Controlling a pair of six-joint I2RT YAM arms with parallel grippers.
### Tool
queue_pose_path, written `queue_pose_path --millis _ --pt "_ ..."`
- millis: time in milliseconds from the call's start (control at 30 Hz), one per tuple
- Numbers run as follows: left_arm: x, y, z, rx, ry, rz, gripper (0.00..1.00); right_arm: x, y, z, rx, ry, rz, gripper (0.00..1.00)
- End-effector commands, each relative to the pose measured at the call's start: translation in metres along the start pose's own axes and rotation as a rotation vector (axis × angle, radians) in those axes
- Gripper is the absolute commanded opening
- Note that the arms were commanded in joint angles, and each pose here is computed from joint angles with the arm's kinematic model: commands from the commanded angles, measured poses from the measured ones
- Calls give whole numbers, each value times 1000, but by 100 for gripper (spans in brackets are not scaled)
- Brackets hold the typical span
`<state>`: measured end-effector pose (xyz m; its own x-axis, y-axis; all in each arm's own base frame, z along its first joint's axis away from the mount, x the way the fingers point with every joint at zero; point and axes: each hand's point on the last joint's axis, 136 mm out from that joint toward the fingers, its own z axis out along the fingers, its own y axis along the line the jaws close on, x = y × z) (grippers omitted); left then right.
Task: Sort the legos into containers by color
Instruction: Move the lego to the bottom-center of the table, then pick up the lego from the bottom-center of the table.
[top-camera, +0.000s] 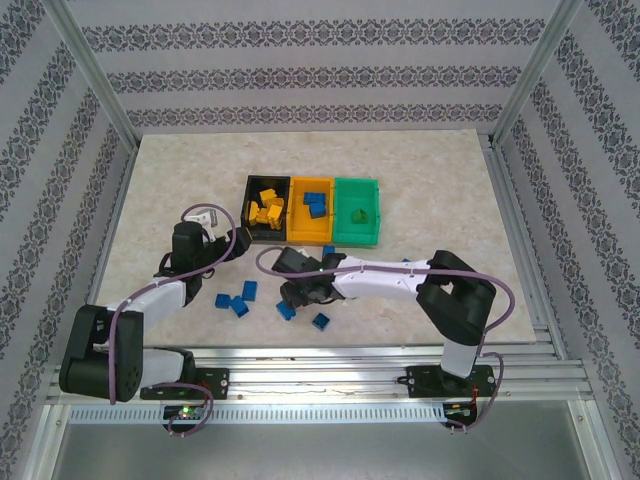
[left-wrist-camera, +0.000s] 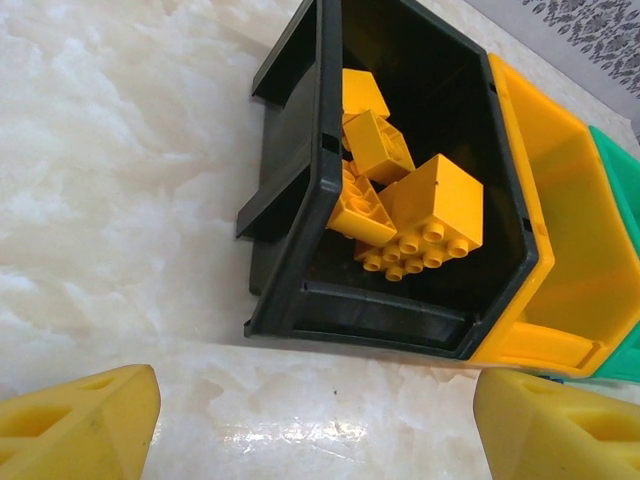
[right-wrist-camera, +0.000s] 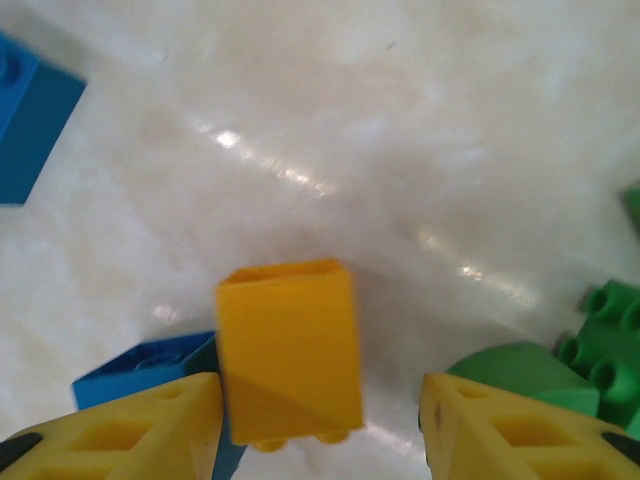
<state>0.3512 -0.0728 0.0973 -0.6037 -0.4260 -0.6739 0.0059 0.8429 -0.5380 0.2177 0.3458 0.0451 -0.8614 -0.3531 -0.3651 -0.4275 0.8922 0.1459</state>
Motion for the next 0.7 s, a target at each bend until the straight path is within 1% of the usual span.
queue_pose_path --millis 0,133,333,433,567,667 --pt "-6 0 0 19 -25 -3 82 -1 -2 4 -3 20 -30 55" --pt "-7 -1 0 21 -25 -4 82 -6 0 4 -8 10 -32 55" --pt "-7 0 0 17 -26 -3 82 -12 14 18 -33 44 -37 54" --pt "-6 0 1 16 -24 -4 82 -13 16 21 -25 50 -47 50" --pt "-6 0 1 16 -24 -6 82 -14 14 18 -17 43 -51 39" --pt "-6 1 1 13 -23 -7 82 -20 16 12 -25 24 -57 36"
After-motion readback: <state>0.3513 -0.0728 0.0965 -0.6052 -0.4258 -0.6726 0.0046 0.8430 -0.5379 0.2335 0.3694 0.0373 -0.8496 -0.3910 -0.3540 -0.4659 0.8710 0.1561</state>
